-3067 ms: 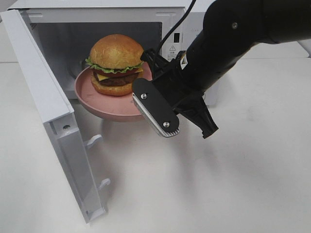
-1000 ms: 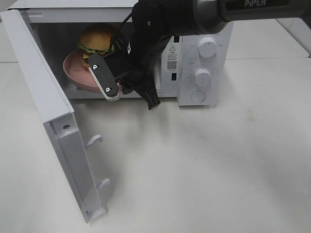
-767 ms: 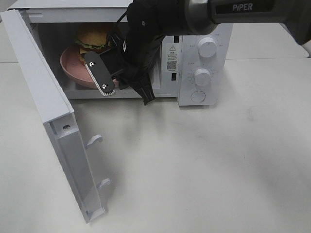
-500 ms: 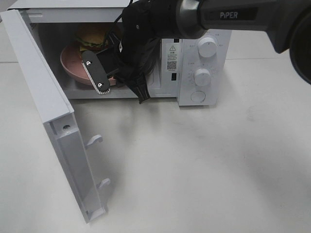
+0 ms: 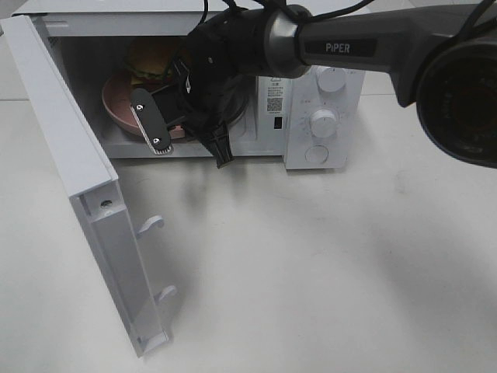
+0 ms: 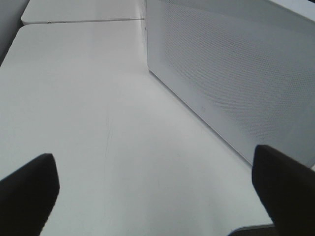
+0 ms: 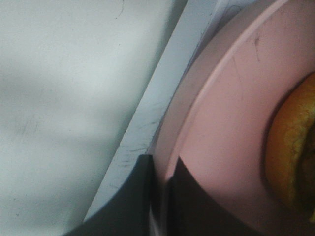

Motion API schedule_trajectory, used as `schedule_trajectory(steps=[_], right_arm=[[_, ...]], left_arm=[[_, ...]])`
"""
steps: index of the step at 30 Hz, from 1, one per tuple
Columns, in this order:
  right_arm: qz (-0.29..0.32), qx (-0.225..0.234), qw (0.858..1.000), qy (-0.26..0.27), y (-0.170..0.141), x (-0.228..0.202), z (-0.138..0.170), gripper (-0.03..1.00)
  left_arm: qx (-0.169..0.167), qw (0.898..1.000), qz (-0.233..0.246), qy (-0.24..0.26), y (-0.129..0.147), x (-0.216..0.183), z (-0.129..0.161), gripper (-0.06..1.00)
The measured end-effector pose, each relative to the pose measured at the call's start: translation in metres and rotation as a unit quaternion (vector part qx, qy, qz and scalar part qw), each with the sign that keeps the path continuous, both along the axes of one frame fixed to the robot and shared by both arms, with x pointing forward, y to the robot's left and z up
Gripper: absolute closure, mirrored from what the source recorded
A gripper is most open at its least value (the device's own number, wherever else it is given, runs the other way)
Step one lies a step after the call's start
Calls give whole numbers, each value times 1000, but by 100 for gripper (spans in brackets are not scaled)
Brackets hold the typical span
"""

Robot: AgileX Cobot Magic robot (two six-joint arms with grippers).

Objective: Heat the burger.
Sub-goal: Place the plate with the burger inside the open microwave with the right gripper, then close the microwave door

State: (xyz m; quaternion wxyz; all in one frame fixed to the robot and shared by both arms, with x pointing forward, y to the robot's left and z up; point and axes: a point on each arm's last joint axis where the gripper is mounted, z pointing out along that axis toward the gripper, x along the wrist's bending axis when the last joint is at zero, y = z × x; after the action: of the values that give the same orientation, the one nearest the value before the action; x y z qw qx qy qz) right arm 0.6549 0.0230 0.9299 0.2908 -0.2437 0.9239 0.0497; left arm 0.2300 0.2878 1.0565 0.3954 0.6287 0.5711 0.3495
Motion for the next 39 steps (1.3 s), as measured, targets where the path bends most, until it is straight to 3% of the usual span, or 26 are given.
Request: schedule_trajectory(steps=[18, 23, 25, 28, 30, 39], right_arm=[[-22, 24, 999, -7, 7, 8, -12, 87], [-24, 31, 999, -13, 7, 10, -10, 78], [-29, 38, 999, -16, 8, 10, -10, 66], [-30, 40, 999, -15, 8, 10, -10, 63], [-33, 51, 998, -12, 8, 8, -10, 53], [-36, 66, 997, 0, -2, -9, -9, 46]], left_arm=[[0, 1000, 0, 0, 0, 0, 0, -5], [0, 1000, 0, 0, 0, 0, 0, -5], [0, 1000, 0, 0, 0, 0, 0, -5], [0, 1000, 0, 0, 0, 0, 0, -5], [0, 1000, 0, 0, 0, 0, 0, -5], [0, 1000, 0, 0, 0, 0, 0, -5]])
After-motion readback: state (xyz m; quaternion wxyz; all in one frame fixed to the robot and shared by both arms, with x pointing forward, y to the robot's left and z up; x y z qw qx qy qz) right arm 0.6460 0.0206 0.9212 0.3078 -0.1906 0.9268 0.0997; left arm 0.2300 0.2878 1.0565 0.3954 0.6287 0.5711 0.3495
